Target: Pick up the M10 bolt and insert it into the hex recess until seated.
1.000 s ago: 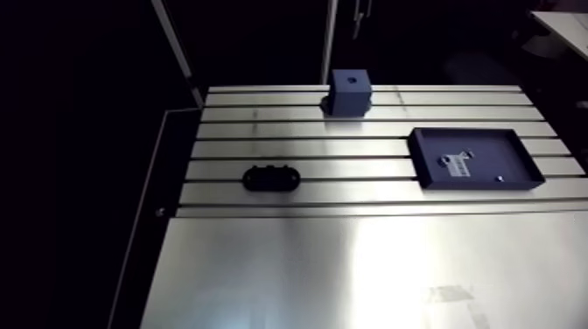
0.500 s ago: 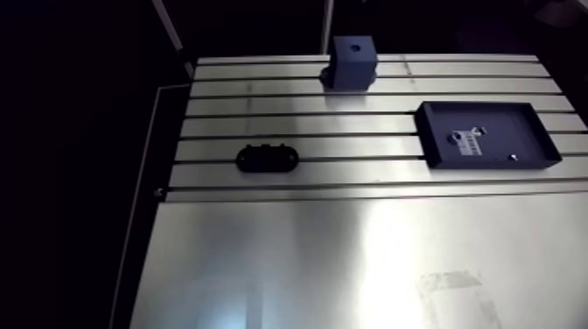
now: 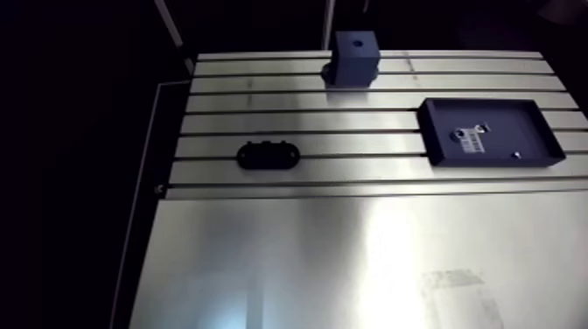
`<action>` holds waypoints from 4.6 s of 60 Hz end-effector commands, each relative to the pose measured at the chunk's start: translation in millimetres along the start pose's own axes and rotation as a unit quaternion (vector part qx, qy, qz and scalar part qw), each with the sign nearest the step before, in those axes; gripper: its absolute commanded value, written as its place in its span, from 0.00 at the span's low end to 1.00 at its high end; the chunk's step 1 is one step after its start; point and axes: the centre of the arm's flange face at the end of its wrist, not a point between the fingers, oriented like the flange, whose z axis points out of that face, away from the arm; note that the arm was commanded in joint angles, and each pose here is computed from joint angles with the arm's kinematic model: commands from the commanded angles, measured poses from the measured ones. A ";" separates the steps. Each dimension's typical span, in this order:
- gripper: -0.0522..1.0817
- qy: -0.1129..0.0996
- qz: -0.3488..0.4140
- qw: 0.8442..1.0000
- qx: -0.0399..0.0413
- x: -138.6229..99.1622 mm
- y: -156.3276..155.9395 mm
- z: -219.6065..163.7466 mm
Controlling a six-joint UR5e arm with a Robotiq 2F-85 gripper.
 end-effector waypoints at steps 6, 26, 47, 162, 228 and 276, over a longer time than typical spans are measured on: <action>0.78 -0.012 0.001 1.000 0.007 9.6 3.6 20.0; 0.78 -0.016 0.001 1.000 0.008 12.8 6.7 27.4; 0.79 -0.020 0.003 1.000 0.011 15.7 10.4 36.5; 0.79 -0.019 0.006 1.000 0.012 23.6 14.7 54.0; 0.79 -0.025 0.006 1.000 0.015 20.9 13.5 63.8; 0.80 -0.022 0.006 1.000 0.012 20.8 12.8 60.0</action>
